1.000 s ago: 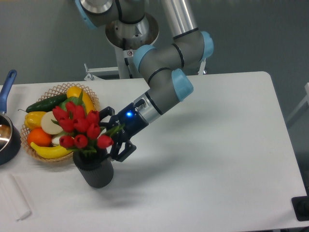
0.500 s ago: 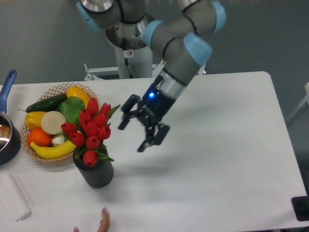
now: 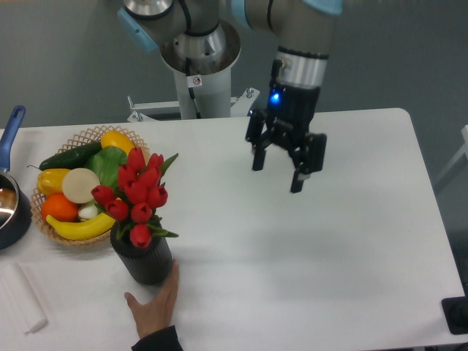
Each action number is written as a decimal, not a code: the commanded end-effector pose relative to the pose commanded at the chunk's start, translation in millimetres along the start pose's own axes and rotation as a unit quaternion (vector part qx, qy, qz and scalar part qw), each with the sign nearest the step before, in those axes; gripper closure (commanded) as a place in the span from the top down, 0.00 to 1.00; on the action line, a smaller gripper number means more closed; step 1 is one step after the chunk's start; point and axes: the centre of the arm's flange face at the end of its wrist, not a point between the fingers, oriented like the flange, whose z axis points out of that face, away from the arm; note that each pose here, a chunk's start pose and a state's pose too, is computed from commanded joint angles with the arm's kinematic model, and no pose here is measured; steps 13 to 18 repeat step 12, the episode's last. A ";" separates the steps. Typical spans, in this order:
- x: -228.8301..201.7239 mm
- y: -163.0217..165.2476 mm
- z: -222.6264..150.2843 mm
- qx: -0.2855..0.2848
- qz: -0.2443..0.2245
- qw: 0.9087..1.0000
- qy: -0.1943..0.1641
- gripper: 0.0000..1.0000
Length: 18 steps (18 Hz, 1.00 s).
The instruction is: Insert the flowers into the vase
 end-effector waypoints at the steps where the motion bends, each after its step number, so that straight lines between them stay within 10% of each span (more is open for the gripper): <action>1: 0.4 1.3 -2.1 -0.010 0.018 1.000 0.013 1.00; 18: 5.5 27.6 -26.7 -0.033 0.062 0.997 0.040 1.00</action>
